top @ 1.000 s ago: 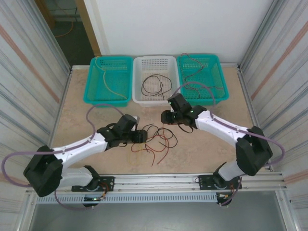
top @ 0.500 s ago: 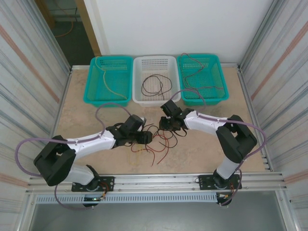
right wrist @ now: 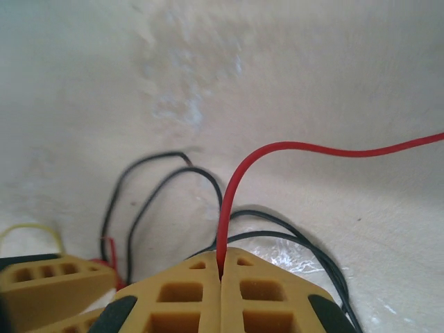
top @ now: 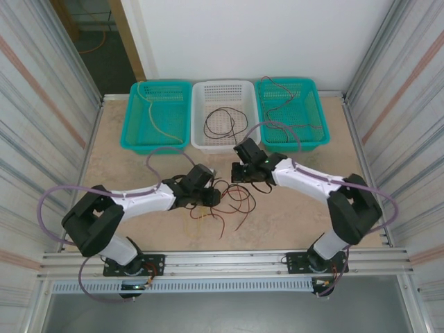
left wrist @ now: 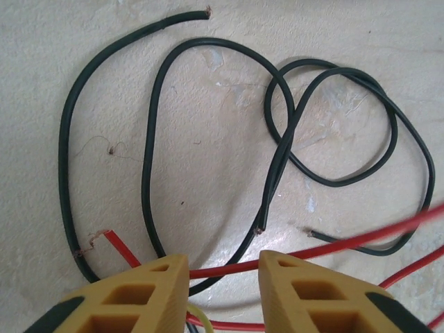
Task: Untangle the cables
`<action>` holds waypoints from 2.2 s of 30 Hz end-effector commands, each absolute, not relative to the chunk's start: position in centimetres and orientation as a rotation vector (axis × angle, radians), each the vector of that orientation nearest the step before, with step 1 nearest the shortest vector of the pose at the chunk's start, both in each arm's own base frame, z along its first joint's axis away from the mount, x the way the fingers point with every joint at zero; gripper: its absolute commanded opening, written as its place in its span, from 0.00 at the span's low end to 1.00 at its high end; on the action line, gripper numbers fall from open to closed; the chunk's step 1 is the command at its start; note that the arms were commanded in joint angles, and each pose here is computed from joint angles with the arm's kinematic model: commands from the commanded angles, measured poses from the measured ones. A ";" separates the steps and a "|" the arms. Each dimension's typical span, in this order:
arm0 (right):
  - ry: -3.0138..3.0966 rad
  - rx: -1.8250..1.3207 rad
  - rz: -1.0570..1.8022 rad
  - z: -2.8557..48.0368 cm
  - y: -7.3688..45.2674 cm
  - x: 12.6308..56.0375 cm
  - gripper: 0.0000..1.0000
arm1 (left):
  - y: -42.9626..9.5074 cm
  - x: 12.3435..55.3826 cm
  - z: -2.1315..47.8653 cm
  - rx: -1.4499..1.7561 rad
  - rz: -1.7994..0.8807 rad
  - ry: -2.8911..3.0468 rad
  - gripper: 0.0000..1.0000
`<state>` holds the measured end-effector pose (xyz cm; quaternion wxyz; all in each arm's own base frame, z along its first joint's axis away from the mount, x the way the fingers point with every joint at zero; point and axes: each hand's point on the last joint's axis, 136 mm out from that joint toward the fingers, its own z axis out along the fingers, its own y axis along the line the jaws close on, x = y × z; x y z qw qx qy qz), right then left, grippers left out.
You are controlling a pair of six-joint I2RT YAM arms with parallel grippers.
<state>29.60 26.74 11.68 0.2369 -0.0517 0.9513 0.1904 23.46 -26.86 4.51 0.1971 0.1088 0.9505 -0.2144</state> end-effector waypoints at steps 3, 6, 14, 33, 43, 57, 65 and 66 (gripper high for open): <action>2.396 -0.228 0.502 20.4 24.8 29.3 0.00 | -27.3 23.4 4.5 0.332 -0.600 2.661 0.27; 2.295 -0.251 0.512 24.3 23.8 28.8 0.00 | -27.6 23.3 4.7 0.337 -0.617 2.659 0.24; 2.036 -0.273 0.465 34.3 20.4 27.9 0.00 | -28.0 23.1 4.2 0.342 -0.626 2.675 0.20; 1.802 -0.046 0.277 46.1 11.4 33.6 0.00 | -28.4 23.5 8.6 0.353 -0.651 2.587 0.26; 1.865 0.127 0.110 43.0 6.8 45.2 0.00 | -26.0 23.5 16.1 0.277 -0.655 2.432 0.52; 2.194 0.226 0.099 29.7 5.0 53.8 0.44 | -21.9 20.5 14.8 0.203 -0.625 2.474 0.58; 2.116 0.224 0.252 31.1 8.2 47.2 0.54 | -26.0 20.7 12.9 0.348 -0.718 2.545 0.56; 2.114 0.218 0.275 31.1 8.8 45.9 0.55 | -27.0 20.7 12.9 0.387 -0.738 2.551 0.55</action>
